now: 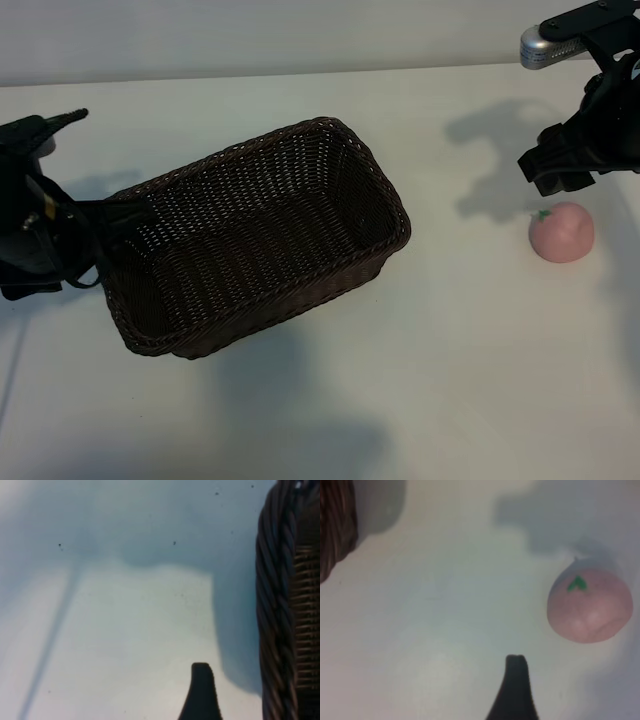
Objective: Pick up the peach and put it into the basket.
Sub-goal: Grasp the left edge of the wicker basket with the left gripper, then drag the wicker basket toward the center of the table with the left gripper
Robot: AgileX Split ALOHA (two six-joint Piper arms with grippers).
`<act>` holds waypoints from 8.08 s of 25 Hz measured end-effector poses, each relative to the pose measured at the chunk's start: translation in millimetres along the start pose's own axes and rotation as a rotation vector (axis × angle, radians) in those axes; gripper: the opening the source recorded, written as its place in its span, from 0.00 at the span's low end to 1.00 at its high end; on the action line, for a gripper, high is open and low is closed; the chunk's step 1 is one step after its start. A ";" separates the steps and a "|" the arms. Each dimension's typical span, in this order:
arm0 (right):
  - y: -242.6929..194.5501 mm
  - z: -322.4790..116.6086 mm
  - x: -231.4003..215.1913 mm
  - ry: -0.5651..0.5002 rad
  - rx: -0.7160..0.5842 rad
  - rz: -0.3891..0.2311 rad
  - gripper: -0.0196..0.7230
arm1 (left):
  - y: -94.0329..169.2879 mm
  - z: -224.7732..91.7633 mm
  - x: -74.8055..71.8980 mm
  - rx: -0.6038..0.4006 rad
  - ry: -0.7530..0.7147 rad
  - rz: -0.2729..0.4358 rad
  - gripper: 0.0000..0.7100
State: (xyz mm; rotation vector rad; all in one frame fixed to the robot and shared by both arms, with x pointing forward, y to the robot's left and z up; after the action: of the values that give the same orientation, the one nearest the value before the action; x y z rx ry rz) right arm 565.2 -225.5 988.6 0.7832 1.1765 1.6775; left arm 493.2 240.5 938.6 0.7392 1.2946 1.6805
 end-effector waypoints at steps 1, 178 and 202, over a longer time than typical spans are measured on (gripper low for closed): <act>0.0 0.0 0.0 0.000 0.000 0.000 0.82 | -0.4 1.8 0.5 -0.001 0.006 -0.008 0.81; 0.1 -2.7 2.8 -0.010 0.018 0.018 0.82 | -83.5 62.7 -149.2 0.279 -0.306 -0.479 0.37; 0.1 -4.5 3.2 -0.010 0.030 0.021 0.82 | -82.9 63.6 -151.4 0.273 -0.311 -0.492 0.86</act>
State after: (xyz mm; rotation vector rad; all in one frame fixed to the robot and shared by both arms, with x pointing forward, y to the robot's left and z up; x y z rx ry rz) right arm 560.1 -224.1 987.2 0.8239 1.1927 1.6752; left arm 638.1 140.7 884.8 0.7302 1.3583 0.9688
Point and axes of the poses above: a point on each arm's last joint axis where the gripper is mounted, y pointing back along that axis away from the gripper, x along the wrist's bending axis when the last joint is at zero, z = x × y, the point moved 6 cm from there along -y, pointing out along that axis toward the gripper, and after that the axes turned 4 degrees about y, right-handed, at the moved point
